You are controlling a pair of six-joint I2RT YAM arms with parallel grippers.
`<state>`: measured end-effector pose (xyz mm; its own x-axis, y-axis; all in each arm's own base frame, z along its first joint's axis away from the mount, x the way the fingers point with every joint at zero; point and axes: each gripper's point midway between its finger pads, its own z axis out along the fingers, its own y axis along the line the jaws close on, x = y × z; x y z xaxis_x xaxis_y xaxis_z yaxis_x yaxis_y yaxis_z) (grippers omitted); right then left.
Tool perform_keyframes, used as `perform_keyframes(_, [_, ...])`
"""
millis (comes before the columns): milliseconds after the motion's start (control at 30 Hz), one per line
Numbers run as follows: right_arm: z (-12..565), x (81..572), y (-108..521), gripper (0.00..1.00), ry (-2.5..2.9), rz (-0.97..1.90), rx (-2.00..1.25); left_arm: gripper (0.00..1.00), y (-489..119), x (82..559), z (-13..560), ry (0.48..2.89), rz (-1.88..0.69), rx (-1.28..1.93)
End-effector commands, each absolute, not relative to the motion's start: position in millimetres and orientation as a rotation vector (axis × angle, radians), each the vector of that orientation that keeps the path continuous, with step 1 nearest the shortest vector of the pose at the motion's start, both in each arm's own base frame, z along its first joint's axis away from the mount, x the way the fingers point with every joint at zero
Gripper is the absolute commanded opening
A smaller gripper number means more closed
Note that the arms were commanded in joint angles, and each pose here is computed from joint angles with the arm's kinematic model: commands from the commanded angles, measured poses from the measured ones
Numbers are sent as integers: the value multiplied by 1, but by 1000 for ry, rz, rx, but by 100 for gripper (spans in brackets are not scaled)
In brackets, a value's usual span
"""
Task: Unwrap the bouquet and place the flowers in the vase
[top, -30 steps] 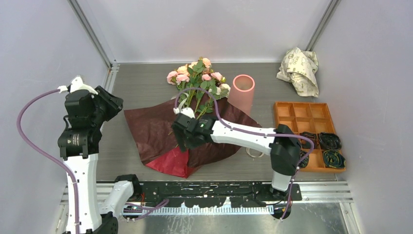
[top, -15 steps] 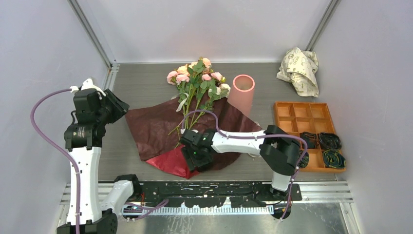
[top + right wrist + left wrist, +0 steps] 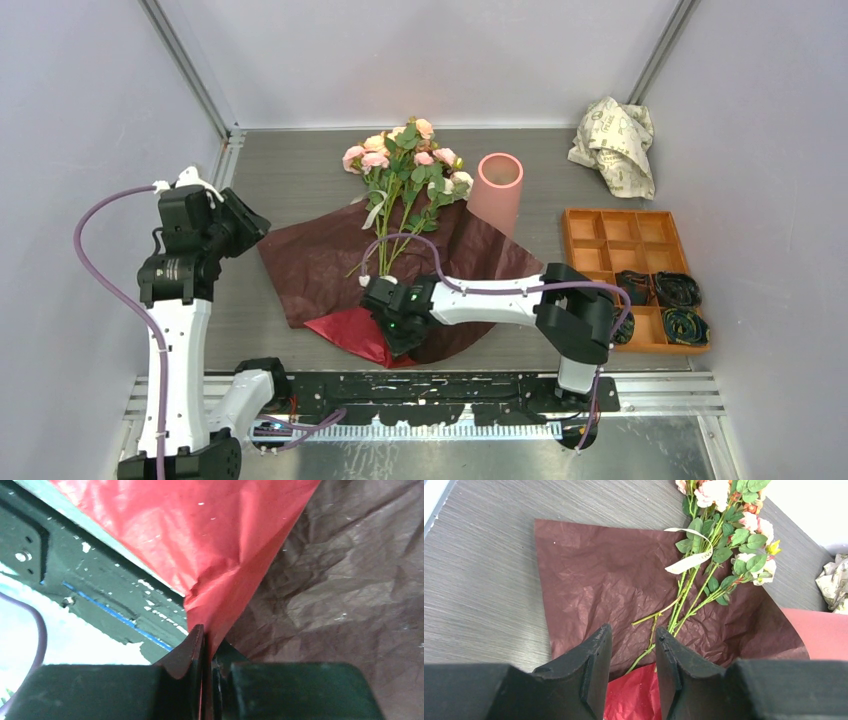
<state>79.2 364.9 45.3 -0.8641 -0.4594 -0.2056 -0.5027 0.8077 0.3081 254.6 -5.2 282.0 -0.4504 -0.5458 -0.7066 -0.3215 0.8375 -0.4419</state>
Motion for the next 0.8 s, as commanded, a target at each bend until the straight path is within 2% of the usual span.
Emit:
perform_keyframes(0, [95,76,388,14,2698,623,-854,38,-8,258,287,2050,-330,-603])
perform_keyframes(233, [123,48,390,15,2527,550,-1040,37,-13,268,255,2099,-366,-611])
perform_keyframes(433, [116,24,389,21,2441,482,-1176,37,-24,275,227,2158,-439,-611])
perform_keyframes(767, [110,1,391,56,2346,376,-1320,35,-59,270,202,2245,-667,-511])
